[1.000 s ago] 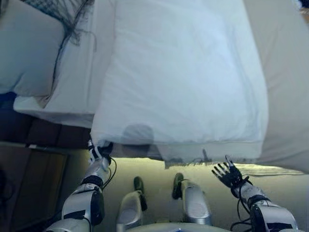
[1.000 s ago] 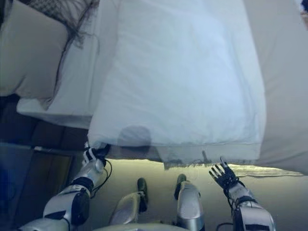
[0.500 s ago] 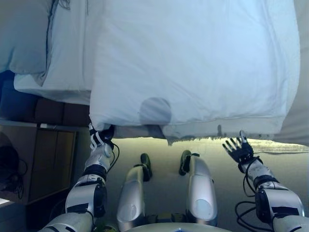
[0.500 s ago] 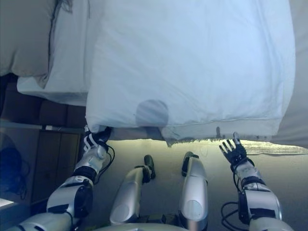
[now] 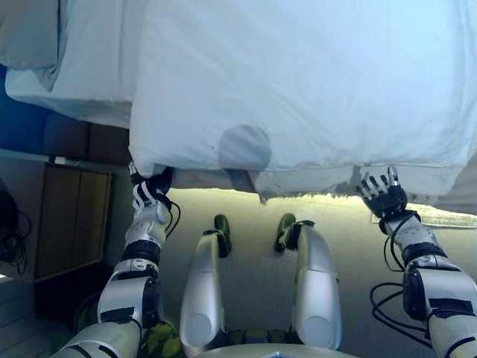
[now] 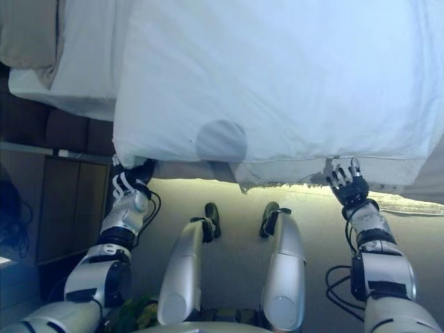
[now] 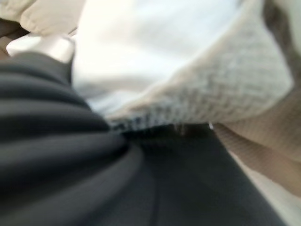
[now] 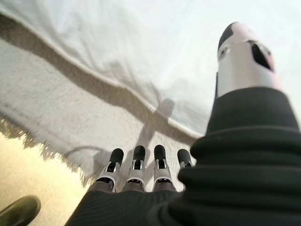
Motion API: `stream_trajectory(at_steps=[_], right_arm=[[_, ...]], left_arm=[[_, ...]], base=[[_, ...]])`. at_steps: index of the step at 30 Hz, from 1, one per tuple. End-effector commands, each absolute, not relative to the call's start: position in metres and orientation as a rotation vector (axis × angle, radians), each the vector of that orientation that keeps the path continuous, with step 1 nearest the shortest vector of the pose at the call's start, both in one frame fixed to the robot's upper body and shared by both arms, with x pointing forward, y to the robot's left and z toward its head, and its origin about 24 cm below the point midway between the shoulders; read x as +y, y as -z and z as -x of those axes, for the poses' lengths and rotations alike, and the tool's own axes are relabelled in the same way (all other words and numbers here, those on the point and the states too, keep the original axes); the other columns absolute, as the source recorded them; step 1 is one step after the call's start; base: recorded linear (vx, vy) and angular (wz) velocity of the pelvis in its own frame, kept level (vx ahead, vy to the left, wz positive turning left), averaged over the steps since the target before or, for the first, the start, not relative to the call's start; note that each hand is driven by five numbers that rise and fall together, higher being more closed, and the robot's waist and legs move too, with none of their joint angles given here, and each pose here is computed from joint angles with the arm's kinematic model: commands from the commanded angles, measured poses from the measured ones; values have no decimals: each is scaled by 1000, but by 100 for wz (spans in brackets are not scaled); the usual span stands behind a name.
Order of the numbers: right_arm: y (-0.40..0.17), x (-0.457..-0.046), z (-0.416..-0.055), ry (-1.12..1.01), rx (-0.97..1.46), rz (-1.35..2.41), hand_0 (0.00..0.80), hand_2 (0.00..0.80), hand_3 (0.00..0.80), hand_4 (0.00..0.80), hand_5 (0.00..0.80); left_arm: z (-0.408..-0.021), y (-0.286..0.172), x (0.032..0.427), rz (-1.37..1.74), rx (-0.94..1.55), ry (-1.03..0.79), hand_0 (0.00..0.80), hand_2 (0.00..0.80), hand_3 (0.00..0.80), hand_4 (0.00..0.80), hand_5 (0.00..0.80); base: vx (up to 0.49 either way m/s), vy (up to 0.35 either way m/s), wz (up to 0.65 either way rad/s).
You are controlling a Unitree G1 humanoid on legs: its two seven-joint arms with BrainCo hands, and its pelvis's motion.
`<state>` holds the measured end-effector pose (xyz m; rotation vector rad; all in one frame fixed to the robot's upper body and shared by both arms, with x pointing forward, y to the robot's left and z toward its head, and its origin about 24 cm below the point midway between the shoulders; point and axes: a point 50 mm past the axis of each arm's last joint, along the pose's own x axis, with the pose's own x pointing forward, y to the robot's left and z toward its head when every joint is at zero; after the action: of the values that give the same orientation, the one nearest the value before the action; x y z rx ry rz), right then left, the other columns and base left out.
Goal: Make the bed neatly
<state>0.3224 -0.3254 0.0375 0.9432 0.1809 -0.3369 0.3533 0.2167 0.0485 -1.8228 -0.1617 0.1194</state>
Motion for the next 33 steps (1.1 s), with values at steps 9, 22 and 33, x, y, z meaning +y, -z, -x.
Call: stream_trajectory(at_steps=[9, 22, 33], right_arm=[[-89, -329, -350, 298, 13, -969, 0, 0, 0, 0, 0], [-117, -317, -366, 208, -82, -924, 800, 800, 800, 800, 800], [-91, -316, -357, 255, 37, -913, 800, 800, 800, 800, 800]], left_arm=[[-346, -103, 280, 1691, -435, -96, 800, 800, 800, 800, 800], [-345, -100, 284, 1684, -391, -123, 800, 800, 800, 800, 800], [-345, -87, 284, 1685, -351, -125, 800, 800, 800, 800, 800]], base=[[12, -36, 11], [-2, -8, 2], [-7, 41, -2]])
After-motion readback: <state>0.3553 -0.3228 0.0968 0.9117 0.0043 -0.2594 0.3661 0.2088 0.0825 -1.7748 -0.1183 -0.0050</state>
